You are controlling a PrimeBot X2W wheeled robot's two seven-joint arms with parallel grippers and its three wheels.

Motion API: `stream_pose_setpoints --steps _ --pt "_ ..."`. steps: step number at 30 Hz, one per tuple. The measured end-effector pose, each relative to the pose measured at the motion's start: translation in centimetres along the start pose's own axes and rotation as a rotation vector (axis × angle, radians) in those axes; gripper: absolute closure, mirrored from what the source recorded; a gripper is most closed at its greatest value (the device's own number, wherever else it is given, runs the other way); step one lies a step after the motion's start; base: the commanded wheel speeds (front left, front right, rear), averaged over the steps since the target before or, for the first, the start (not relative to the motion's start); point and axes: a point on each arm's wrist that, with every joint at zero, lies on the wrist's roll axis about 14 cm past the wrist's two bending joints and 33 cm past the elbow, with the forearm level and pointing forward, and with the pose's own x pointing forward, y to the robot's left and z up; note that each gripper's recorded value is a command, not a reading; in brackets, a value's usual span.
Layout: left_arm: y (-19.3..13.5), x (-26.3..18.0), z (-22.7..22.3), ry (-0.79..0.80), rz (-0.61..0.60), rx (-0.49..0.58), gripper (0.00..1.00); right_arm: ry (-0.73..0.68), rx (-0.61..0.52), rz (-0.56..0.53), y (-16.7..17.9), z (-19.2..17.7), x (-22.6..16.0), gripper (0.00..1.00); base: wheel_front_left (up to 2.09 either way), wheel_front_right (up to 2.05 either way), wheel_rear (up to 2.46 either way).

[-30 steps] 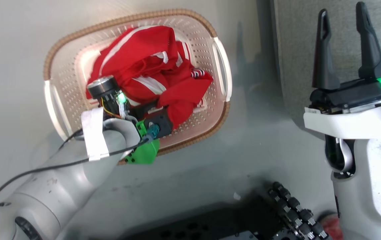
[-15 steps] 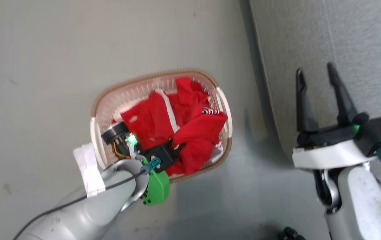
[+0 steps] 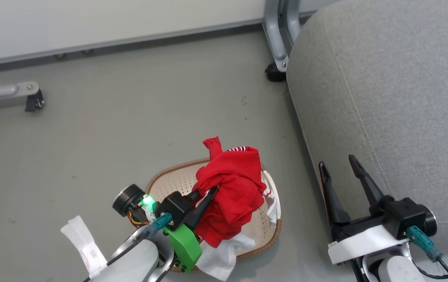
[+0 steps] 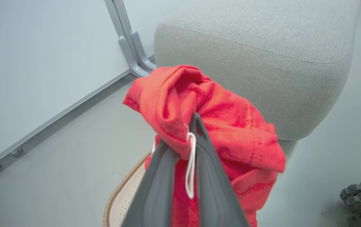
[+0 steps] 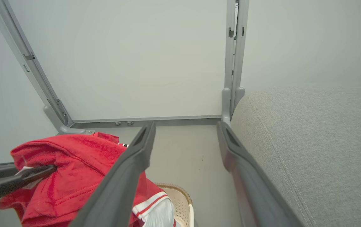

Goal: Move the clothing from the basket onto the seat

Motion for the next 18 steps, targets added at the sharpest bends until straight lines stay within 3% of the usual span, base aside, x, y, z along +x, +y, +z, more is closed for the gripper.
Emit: stream_pose_setpoints --steps 11,18 --pt "-0.6 -3.1 10.8 -0.278 0.067 0.175 1.0 -0.114 0.0 0.062 2.5 3.8 -2.4 0.0 0.0 0.0 0.0" --pt "-1.2 -4.0 13.5 -0.355 0.077 0.168 1.0 -0.111 -0.003 0.14 5.2 3.7 -3.0 0.0 0.0 0.0 0.0"
